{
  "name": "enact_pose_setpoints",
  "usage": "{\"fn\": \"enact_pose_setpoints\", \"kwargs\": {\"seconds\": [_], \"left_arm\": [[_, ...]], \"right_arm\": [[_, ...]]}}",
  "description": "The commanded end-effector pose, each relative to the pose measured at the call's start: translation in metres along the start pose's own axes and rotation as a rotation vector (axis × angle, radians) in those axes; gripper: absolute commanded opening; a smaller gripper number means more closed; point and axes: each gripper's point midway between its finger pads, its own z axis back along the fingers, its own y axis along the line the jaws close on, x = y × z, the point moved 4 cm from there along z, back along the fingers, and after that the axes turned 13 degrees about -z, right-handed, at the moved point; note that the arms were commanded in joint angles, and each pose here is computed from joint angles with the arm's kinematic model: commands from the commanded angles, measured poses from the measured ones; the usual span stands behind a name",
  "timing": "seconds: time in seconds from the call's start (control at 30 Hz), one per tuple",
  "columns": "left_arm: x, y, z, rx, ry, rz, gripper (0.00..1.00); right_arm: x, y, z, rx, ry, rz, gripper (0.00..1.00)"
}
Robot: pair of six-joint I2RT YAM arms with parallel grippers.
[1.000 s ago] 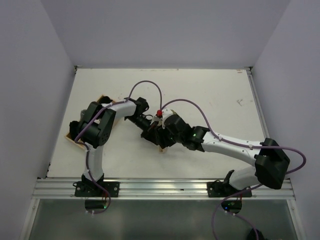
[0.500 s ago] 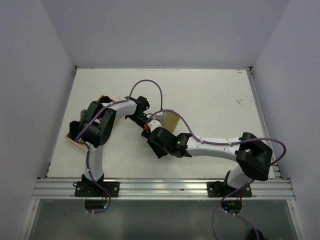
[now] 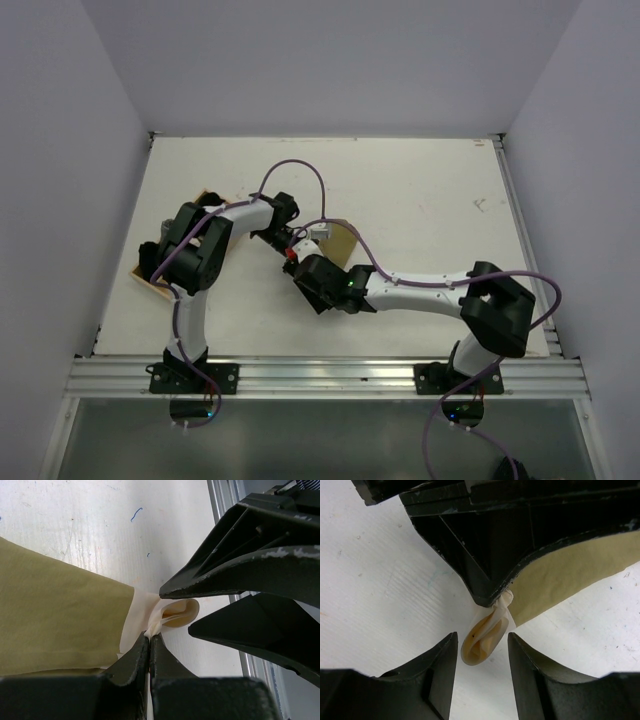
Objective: Roll the underwear
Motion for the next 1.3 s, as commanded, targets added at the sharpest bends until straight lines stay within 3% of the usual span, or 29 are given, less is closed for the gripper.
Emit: {"fn": "enact_pose_setpoints", "kwargs": {"seconds": [0.0, 0.17, 0.4, 0.63, 0.77, 0.87, 1.27], "left_arm": [[0.006, 0.004, 0.002, 0.011, -0.019, -0.010, 0.00], [0.004, 0.002, 0.002, 0.002, -0.022, -0.007, 0.00], [0.004, -0.003, 0.003, -0.019, -0.056, 0.007, 0.00], [0.003, -0.007, 0.004, -0.018, -0.055, -0.002, 0.00], [0.009, -0.012, 0.005, -0.024, -0.075, -0.013, 0.01], [0.007, -0.013, 0.005, -0.014, -0.063, 0.016, 0.08], [-0.011, -0.008, 0.007, 0.109, 0.032, 0.133, 0.19]], "right_arm": [[0.014, 0.007, 0.002, 0.007, -0.049, -0.012, 0.48], [0.015, 0.007, 0.000, 0.006, -0.052, -0.012, 0.29], [0.010, 0.008, -0.005, 0.007, -0.039, -0.012, 0.22], [0.011, -0.001, -0.003, -0.011, -0.045, -0.026, 0.00], [0.015, -0.007, -0.003, 0.029, -0.033, -0.060, 0.00], [0.019, -0.014, -0.004, 0.064, -0.017, -0.096, 0.00], [0.017, -0.020, -0.013, 0.164, 0.040, -0.127, 0.00]]}}
